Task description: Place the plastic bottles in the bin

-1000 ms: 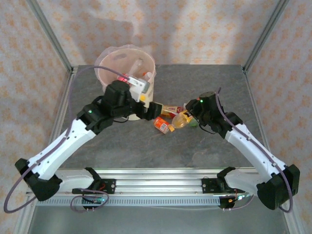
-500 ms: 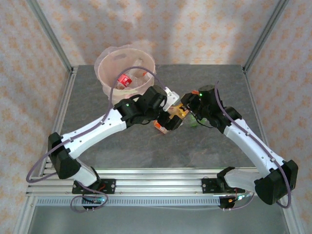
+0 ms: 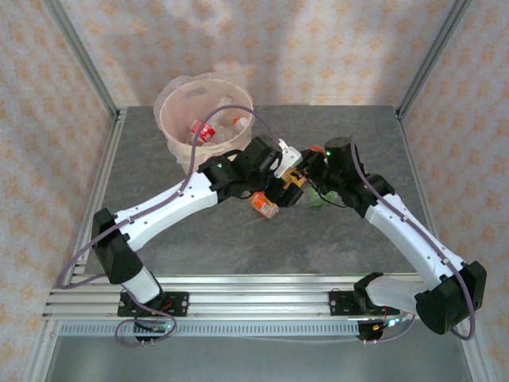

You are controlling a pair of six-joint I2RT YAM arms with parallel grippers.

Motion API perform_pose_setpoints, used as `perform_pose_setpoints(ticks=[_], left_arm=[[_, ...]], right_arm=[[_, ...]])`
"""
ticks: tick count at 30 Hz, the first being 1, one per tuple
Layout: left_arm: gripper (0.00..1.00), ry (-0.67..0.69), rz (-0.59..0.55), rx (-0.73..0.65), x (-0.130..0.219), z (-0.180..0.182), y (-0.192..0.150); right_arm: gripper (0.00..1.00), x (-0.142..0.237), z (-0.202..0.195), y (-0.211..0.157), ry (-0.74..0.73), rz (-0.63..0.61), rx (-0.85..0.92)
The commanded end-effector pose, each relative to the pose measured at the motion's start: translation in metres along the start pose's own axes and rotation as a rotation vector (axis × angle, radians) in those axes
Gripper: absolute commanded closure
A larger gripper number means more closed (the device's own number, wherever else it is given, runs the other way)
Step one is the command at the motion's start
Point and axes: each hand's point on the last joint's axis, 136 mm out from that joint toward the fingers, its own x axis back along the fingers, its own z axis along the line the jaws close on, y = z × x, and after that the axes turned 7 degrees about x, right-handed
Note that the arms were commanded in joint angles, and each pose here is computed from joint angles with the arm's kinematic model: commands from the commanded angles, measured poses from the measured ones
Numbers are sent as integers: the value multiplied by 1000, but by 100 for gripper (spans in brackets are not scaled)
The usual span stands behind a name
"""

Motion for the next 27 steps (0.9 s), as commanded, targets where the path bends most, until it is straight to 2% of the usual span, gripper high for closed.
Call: perform_pose_setpoints(ticks=[1, 3, 9, 17, 20, 24, 27], left_arm=[[12, -20, -14, -18, 6, -8, 8], [13, -18, -15, -18, 5, -7, 8], [26, -14, -16, -18, 6, -7, 8], [56, 21, -40, -14, 13, -2, 13], [57, 30, -61, -10, 18, 0, 16], [57, 45, -88, -9, 26, 2, 21], [57, 78, -103, -13, 34, 8, 23]], right_arm=[[45, 11, 28, 11, 87, -35, 4], [45, 11, 30, 10, 93, -34, 5], [45, 13, 36, 10, 112, -38, 8], [44, 16, 38, 11, 116, -50, 19], [36, 19, 39, 13, 112, -55, 26], [15, 25, 41, 17, 104, -71, 39], [5, 36, 44, 25, 89, -106, 66]])
